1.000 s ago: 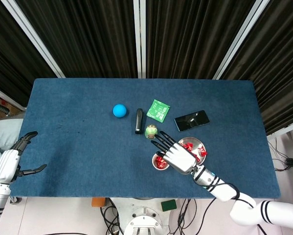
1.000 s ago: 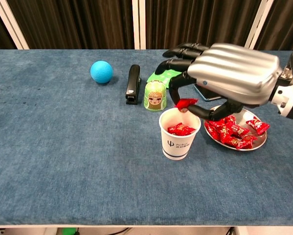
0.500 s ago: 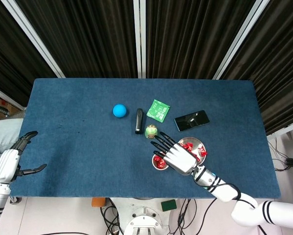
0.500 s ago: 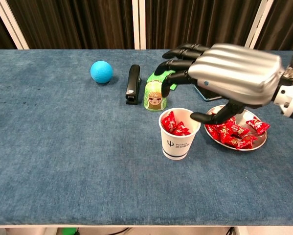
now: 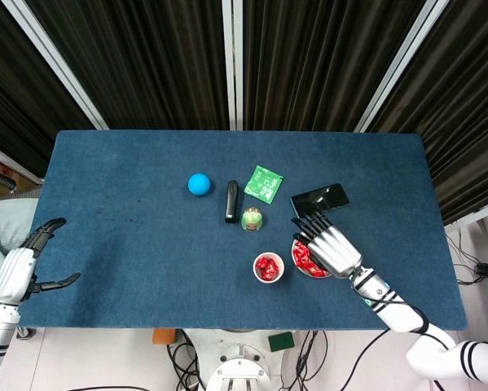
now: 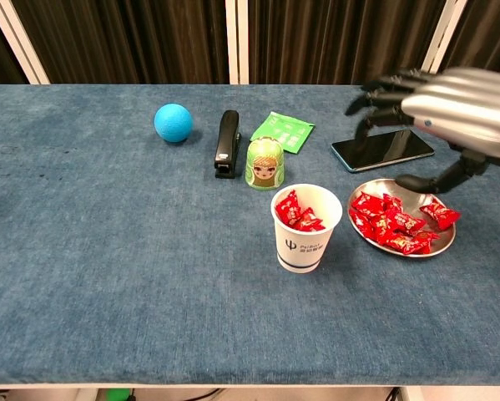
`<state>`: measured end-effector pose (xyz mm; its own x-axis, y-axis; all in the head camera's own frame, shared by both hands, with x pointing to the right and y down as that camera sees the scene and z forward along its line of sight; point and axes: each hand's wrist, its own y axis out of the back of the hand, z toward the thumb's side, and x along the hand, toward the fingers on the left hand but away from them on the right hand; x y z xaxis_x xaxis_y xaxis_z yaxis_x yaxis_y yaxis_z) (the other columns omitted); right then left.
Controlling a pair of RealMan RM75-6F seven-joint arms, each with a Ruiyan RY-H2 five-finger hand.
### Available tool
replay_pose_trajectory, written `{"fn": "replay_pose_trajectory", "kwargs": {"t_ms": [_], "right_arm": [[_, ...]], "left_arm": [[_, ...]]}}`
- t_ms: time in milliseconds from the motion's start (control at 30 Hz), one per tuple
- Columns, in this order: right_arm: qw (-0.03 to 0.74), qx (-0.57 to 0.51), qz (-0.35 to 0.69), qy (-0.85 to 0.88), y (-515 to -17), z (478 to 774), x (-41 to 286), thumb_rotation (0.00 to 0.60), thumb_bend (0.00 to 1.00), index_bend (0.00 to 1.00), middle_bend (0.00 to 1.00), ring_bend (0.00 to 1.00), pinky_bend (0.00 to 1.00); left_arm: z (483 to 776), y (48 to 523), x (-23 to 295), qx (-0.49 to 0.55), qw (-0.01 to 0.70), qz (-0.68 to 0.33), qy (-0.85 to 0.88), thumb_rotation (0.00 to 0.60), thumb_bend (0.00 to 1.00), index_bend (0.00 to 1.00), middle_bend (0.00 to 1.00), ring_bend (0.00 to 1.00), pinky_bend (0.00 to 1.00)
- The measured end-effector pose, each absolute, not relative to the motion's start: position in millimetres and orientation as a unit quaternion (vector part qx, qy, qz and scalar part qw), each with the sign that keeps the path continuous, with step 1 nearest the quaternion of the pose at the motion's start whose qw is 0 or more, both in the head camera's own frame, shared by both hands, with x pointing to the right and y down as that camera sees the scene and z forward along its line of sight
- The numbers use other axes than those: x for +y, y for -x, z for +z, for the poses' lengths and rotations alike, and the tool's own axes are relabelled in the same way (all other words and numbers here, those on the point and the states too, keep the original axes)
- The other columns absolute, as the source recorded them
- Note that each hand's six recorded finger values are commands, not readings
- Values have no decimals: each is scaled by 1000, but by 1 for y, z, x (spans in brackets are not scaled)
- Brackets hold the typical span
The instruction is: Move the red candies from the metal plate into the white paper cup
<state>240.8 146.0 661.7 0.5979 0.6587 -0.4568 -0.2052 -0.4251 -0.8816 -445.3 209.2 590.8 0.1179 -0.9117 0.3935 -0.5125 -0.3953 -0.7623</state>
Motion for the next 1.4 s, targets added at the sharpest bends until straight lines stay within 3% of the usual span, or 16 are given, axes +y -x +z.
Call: {"fn": "replay_pose_trajectory", "kwargs": {"t_ms": [533, 1400], "right_arm": [[485, -110, 460, 736, -243, 701, 160, 600, 339, 338, 89, 0, 0], [483, -98, 464, 736, -241, 714, 167, 600, 358, 445, 87, 0, 0]], "left_arm": [[592, 448, 210, 501, 225, -440, 710, 600, 96, 137, 111, 120, 251], [592, 452, 211, 504, 224, -440, 709, 600, 97, 137, 111, 120, 251]]}}
